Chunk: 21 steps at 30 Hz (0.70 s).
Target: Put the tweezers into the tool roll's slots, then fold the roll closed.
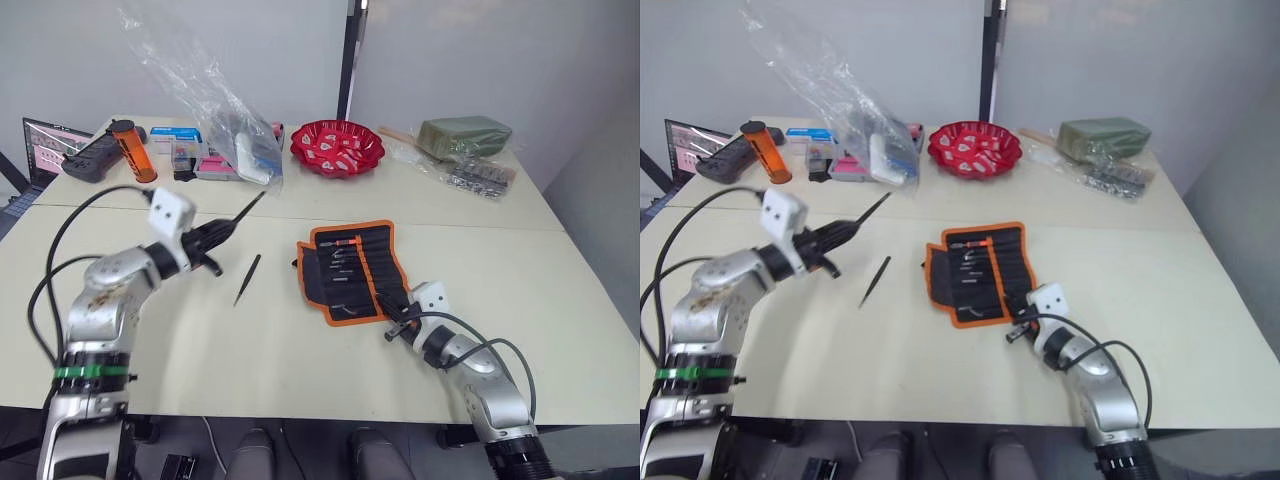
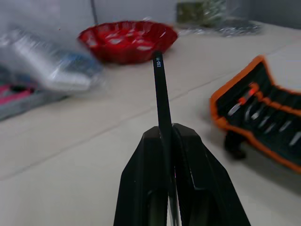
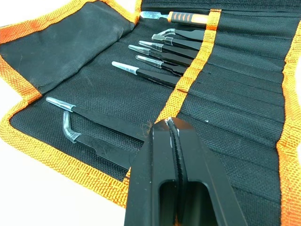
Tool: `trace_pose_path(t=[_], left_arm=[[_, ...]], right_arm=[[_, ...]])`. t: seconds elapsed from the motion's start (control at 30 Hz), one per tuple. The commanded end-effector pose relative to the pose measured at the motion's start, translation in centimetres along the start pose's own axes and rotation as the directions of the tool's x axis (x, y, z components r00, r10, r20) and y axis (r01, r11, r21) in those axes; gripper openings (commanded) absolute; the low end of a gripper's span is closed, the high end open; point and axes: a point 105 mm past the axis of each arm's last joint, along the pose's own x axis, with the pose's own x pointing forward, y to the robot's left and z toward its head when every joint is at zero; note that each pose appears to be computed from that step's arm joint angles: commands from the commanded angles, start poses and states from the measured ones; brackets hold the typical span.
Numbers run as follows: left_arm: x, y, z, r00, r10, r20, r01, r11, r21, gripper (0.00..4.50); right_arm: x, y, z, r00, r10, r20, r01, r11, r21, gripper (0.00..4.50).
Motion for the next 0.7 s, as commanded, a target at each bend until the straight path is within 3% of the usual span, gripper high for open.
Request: trace_pose_path(t=[0.03,0.1,0.17,0.37,0.53,0.7], left_arm=[[2.1,-3.5,1.2,0.981,-0.195,0.001,0.195,0.980,0.025,0.03],[3.5,-5.3,1.7,0.956,-0.294,-0.019,0.294,0.955,0.037,0.03],[5.1,-7.1,1.6,0.912,-0.396,-0.107,0.406,0.909,0.092,0.03],[7.2,-8.6,-0.4,0.785,-0.493,-0.376,0.578,0.802,0.154,0.03],[7.7,-9.1,-1.3,0.706,-0.528,-0.473,0.652,0.745,0.142,0.03],[8.0,-9.4,-1.9,0.671,-0.552,-0.494,0.687,0.714,0.135,0.03]], right_arm=[[-0.4,0.8,-2.9,0.994,0.007,-0.106,-0.003,0.999,0.035,0.00],[-0.4,0.7,-2.8,0.994,-0.004,-0.105,0.007,0.999,0.035,0.00],[-0.5,0.5,-2.8,0.995,-0.018,-0.101,0.022,0.999,0.035,0.00],[-0.6,0.4,-2.8,0.994,-0.053,-0.093,0.058,0.997,0.047,0.00],[-0.9,0.0,-2.6,0.993,-0.086,-0.083,0.091,0.995,0.052,0.00],[-1.3,-0.3,-2.8,0.990,-0.108,-0.086,0.113,0.992,0.053,0.00]])
